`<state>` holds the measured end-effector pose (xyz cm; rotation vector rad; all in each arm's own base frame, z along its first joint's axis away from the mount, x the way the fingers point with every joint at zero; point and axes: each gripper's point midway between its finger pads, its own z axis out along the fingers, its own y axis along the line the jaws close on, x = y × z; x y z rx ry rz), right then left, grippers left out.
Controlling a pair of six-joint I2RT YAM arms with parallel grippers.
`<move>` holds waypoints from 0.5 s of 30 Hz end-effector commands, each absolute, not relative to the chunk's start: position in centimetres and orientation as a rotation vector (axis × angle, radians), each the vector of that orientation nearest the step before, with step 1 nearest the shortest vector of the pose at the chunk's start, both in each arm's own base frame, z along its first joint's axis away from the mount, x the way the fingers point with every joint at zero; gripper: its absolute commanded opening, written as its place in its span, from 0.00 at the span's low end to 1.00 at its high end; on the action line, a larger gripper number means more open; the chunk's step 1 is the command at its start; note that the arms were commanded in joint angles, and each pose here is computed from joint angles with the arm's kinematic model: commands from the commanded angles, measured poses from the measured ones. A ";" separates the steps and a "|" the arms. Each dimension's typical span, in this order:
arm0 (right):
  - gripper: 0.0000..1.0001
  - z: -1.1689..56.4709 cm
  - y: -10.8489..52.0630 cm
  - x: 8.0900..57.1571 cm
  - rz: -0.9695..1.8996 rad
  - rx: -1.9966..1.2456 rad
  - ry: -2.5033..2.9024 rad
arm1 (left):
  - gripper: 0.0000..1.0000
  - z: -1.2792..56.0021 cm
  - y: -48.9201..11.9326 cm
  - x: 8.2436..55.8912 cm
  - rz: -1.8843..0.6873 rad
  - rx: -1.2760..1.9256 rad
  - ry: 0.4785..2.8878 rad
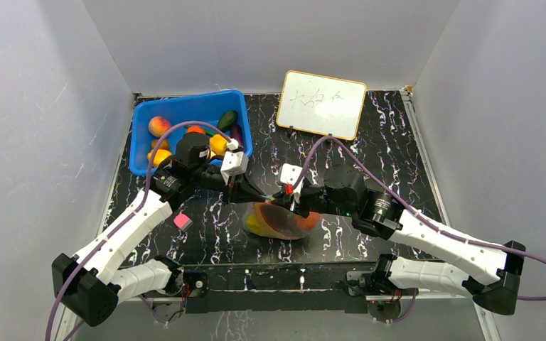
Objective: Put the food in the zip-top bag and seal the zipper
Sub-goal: Zip the zipper food storage bag at the center of the board.
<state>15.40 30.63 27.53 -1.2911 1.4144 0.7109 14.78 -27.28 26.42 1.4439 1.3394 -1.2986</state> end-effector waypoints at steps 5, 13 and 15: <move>0.00 30.9 30.3 16.0 0.684 -1.216 1.316 | 0.00 29.8 -26.4 16.2 -1.092 1.389 1.297; 0.00 30.1 29.8 17.0 0.621 -1.214 1.387 | 0.00 31.1 -25.3 17.1 -0.959 1.336 1.327; 0.00 29.7 29.5 17.2 0.598 -1.217 1.410 | 0.00 31.4 -24.9 17.4 -0.912 1.320 1.346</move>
